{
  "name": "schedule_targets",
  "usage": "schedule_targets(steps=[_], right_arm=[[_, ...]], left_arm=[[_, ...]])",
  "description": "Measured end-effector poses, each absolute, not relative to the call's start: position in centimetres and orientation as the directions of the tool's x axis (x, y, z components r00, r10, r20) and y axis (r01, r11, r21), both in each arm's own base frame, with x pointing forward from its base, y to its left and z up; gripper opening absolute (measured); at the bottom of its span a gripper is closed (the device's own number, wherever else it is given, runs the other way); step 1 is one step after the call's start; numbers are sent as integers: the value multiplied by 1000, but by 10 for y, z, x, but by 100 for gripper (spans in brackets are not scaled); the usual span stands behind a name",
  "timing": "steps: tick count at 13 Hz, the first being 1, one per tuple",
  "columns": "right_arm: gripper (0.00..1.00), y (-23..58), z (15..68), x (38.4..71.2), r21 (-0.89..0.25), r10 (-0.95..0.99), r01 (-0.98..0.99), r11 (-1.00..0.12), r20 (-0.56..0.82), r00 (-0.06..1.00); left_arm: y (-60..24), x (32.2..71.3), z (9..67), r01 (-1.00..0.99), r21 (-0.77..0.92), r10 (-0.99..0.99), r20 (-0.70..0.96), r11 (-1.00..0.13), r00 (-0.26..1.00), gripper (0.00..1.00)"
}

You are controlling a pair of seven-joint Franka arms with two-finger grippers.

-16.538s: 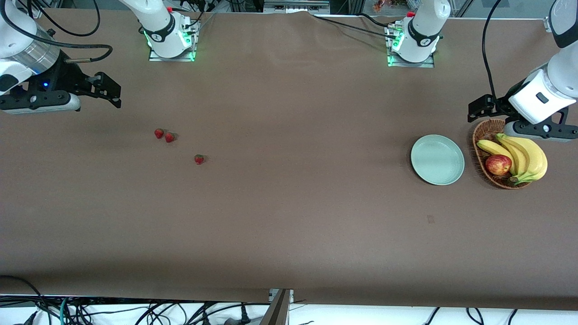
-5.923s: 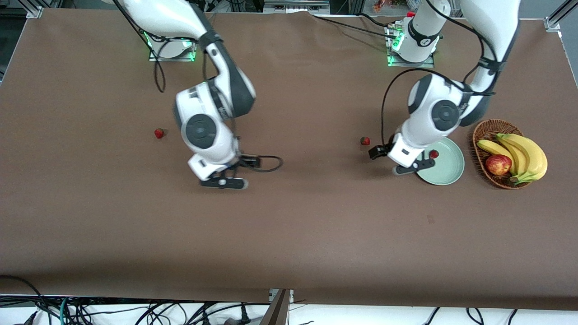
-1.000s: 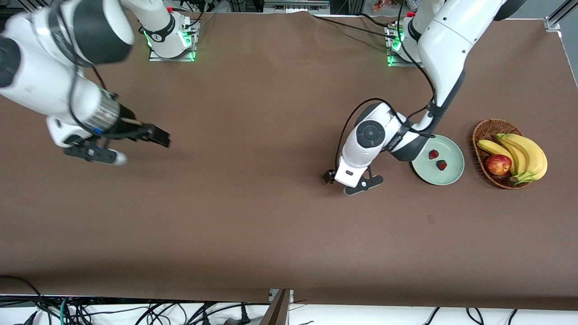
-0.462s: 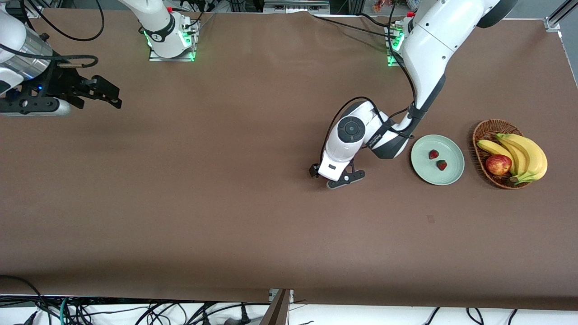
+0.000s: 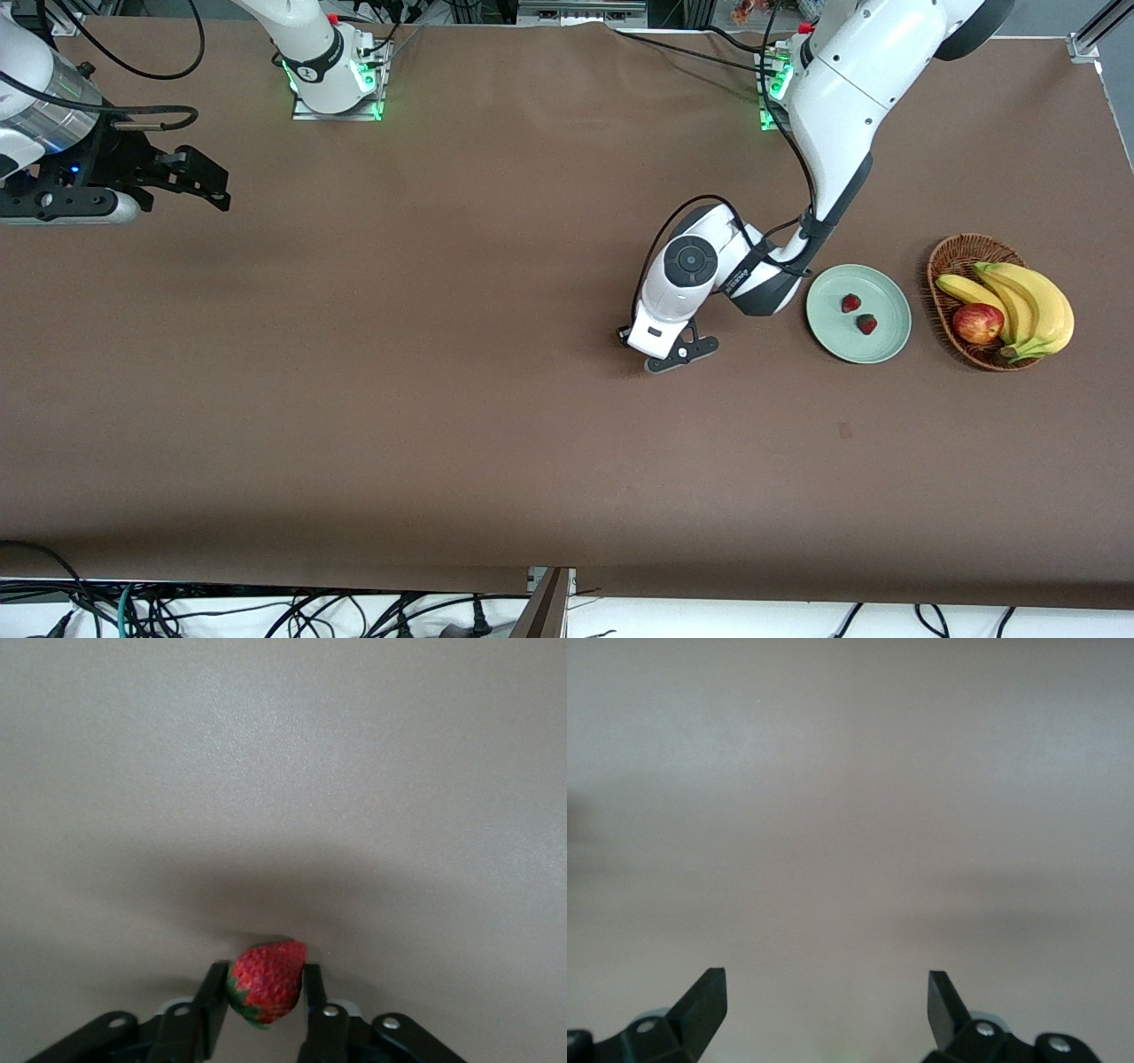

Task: Collect all strawberries into plate
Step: 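Carry the last strawberry onto the plate and open the left gripper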

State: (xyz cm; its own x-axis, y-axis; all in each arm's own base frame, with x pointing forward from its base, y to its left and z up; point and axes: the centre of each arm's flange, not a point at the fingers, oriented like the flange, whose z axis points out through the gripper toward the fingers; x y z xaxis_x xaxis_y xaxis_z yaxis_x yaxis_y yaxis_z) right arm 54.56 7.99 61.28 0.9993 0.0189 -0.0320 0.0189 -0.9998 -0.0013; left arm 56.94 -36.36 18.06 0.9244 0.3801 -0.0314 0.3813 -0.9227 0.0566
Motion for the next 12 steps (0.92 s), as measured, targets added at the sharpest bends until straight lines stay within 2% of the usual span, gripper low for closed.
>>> schedule_targets(steps=[3,6,10,12], right_arm=[[100,80,625,546,0,22,22,-1000,-8,1000],[100,76,628,547,3,21,21,-1000,-1,1000],[100,74,624,550,22,23,23,-999,-6,1000],[100,77,623,550,22,30,30,-999,-8,1000]], left_arm=[[-359,581,192,396,49,396,-25,-917,918,34],[-333,610,227,394,30,393,-31,-919,919,34],[-234,639,273,300,21,295,-125,-954,947,34],[-173,638,283,231,29,225,-150,-972,963,34]])
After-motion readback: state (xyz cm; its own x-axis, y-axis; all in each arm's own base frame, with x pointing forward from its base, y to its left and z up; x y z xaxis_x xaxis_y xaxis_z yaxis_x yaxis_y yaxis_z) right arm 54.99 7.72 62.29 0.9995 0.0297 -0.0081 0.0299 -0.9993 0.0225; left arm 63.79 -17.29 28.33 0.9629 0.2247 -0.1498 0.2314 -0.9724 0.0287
